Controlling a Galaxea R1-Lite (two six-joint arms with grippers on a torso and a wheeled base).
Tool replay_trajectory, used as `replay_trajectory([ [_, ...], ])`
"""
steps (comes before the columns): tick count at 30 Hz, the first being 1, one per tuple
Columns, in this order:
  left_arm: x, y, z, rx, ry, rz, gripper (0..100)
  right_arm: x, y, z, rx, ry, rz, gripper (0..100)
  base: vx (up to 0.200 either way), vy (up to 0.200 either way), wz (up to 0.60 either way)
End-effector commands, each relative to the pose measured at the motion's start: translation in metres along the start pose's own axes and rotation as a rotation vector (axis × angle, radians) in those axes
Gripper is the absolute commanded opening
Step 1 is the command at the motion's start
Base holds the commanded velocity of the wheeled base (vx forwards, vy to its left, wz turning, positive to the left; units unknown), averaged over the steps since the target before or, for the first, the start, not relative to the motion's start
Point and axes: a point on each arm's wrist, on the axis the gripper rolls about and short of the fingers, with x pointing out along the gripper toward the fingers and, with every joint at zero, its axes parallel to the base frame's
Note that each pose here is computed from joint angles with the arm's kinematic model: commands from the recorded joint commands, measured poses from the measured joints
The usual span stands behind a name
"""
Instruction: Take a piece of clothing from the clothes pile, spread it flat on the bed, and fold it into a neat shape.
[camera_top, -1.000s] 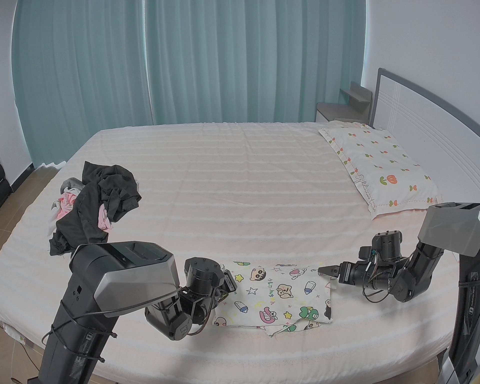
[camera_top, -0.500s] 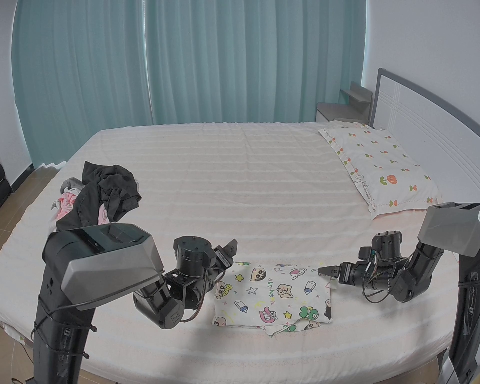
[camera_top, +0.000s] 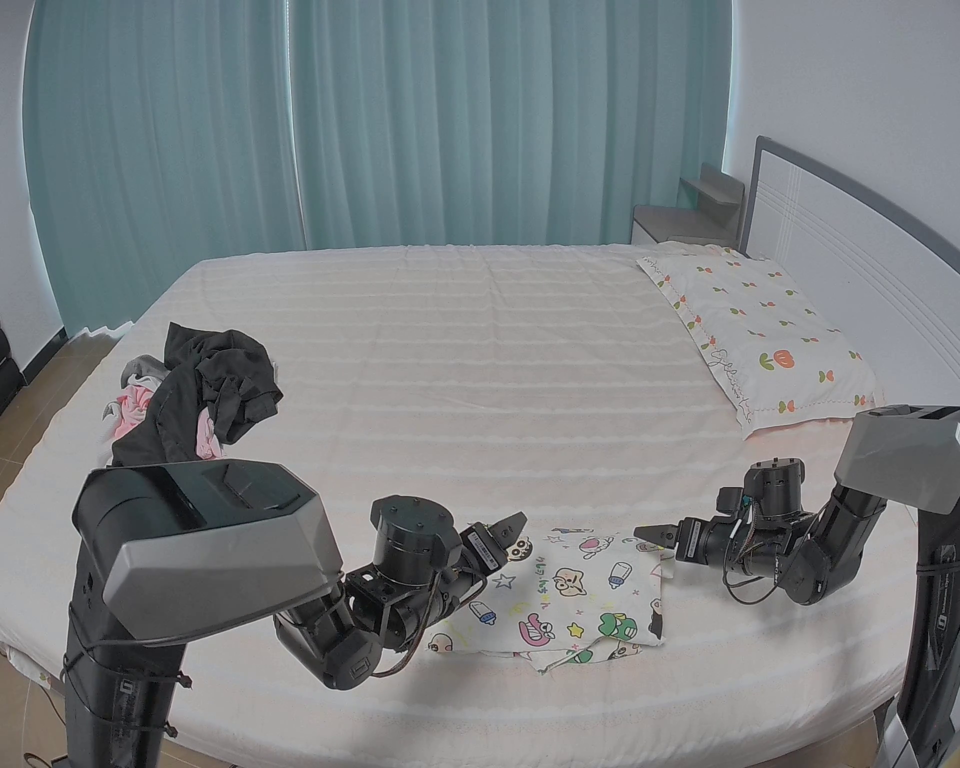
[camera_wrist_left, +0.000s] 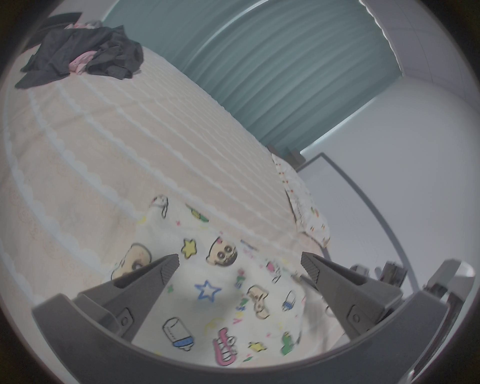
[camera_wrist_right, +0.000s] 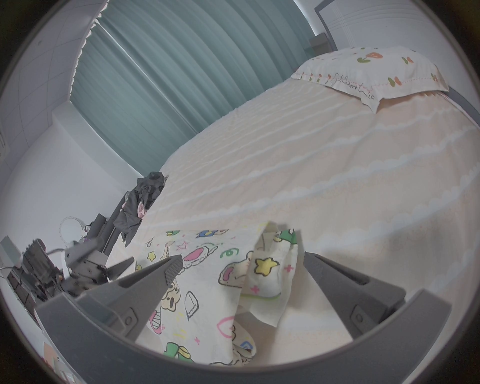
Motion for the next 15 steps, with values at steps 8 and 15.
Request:
replay_trajectory([
  [8,0.010,0.034,-0.029,0.153,0.088,0.164,100,-0.006,0.023,0.012,0.000,-0.111,0.051,100,0.000,0.000,0.00],
  [15,0.011,0.036,-0.034,0.178,0.081,0.189,100,-0.005,0.056,-0.005,0.064,-0.147,0.173,100,0.000,0.000,0.00],
])
